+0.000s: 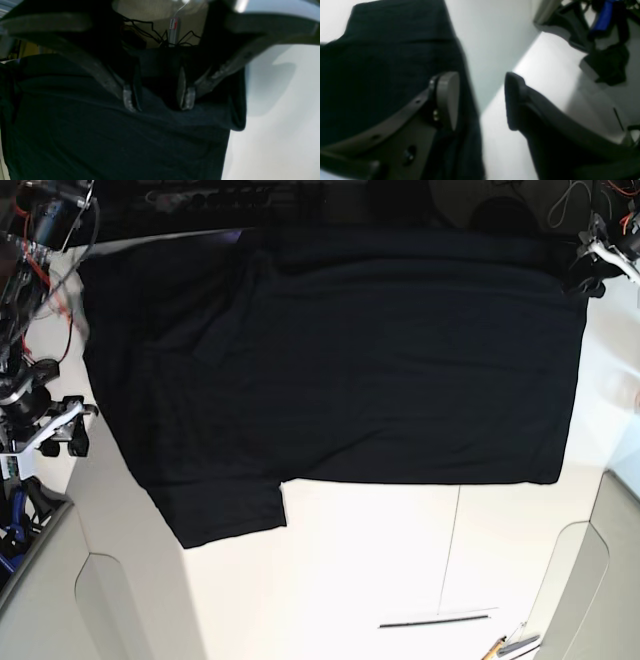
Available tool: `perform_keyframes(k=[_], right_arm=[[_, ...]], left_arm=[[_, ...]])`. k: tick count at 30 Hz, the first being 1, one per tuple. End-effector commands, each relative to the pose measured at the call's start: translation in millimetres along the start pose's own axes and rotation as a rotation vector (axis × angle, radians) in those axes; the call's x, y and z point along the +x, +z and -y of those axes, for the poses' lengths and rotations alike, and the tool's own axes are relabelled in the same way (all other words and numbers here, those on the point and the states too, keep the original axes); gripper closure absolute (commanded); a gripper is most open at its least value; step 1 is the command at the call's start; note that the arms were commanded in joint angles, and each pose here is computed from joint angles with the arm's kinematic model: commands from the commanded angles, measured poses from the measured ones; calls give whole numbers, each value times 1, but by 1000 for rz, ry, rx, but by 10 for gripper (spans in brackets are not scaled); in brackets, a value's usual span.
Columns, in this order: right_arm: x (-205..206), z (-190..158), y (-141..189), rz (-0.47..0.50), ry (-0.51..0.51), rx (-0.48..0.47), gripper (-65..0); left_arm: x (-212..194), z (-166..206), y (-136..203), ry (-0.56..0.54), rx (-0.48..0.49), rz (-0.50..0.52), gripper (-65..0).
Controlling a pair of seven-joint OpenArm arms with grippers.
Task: Fold the T-shirt properly
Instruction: 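Slide the right gripper along the shirt side toward the hem and grasp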
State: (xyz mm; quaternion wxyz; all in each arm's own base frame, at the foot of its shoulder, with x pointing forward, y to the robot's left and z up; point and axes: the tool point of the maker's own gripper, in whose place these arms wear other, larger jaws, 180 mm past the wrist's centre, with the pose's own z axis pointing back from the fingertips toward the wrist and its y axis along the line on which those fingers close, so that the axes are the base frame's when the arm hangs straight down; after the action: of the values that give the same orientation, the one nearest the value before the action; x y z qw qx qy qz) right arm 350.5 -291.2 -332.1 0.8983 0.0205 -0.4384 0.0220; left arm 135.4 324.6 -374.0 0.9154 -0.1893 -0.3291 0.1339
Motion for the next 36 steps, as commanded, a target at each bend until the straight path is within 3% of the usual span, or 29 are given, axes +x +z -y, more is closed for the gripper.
perform_keyframes(k=[1,7,10,17,21,23,25,26,36], right_arm=[[21,13,-3,55,-17,-12,-295],[13,12,-51,10,-237,129,-295],[9,1,-69,0,-292,171,-295],[-10,-43,-90,-104,-200,255,-295],[-22,-52,-94,-163,-119,254,-289],[-24,-51,-94,-171,-105,245,-204],[-24,-50,-94,-173,-102,243,-48],[-24,-51,-94,-172,-102,243,0],[-24,-51,-94,-172,-103,244,0]], left_arm=[[11,2,4,-21,-10,28,-263],[12,2,4,-21,-11,33,-263],[14,2,3,-22,-13,37,-263],[26,6,-1,-31,-25,67,-263],[29,7,-2,-33,-29,76,-263],[29,7,-2,-33,-29,76,-263],[31,8,-3,-34,-31,84,-263],[34,9,-4,-37,-34,91,-263],[93,25,-20,-100,-63,224,-268]])
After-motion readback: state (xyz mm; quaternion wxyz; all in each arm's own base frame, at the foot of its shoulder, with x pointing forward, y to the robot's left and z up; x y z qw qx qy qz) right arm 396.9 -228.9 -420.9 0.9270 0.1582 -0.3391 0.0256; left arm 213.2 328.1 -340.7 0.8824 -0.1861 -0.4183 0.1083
